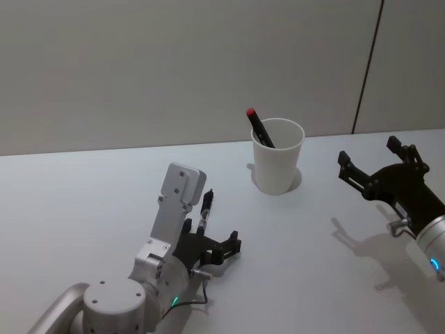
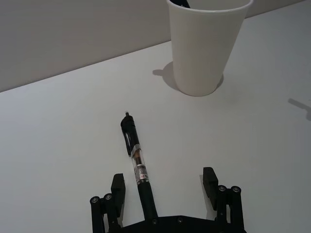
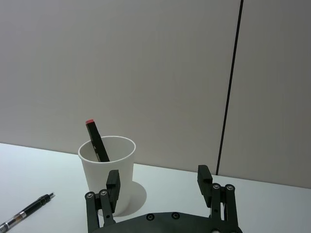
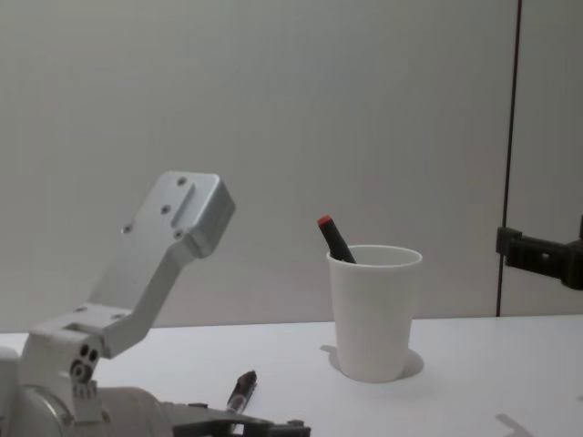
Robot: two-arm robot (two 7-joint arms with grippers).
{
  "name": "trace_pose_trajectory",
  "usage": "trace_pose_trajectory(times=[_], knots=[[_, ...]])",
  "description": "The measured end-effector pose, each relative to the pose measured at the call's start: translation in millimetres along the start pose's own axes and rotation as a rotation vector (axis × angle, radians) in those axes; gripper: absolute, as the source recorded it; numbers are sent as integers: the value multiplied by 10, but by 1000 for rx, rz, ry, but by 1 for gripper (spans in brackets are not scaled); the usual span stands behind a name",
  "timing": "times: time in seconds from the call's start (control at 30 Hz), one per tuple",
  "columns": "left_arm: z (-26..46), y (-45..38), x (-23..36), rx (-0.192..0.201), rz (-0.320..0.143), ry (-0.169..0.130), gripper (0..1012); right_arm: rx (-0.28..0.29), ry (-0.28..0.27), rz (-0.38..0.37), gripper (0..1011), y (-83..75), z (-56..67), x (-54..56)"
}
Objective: Place the pen into the pen holder.
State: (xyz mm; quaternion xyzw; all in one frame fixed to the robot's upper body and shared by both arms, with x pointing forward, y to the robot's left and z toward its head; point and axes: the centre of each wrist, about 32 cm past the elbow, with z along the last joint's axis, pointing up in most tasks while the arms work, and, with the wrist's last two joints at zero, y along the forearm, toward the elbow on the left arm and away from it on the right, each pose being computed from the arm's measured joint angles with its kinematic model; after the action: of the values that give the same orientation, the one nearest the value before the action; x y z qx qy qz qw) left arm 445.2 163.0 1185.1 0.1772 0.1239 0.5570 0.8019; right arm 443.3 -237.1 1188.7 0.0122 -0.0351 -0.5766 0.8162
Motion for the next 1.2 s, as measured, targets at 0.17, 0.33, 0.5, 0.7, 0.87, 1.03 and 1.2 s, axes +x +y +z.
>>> trace_pose_trajectory(times=[0.17, 0.33, 0.5, 0.7, 0.87, 1.03, 1.2], knots=[[4, -2, -28, -1, -1, 0, 1001, 0, 0, 0, 1002, 0, 0, 0], [8, -6, -46, 0, 6, 0, 1001, 0, 0, 0, 1002, 0, 0, 0], [8, -12, -51, 4, 15, -1, 1001, 0, 0, 0, 1002, 0, 0, 0], [15, -19, -55, 7, 22, -2, 1001, 0, 0, 0, 1002, 0, 0, 0], [19, -25, -54, 10, 26, -2, 1001, 0, 0, 0, 1002, 0, 0, 0], [23, -30, -52, 12, 29, -3, 1001, 0, 0, 0, 1002, 0, 0, 0], [26, -35, -51, 14, 33, -3, 1001, 0, 0, 0, 1002, 0, 0, 0]])
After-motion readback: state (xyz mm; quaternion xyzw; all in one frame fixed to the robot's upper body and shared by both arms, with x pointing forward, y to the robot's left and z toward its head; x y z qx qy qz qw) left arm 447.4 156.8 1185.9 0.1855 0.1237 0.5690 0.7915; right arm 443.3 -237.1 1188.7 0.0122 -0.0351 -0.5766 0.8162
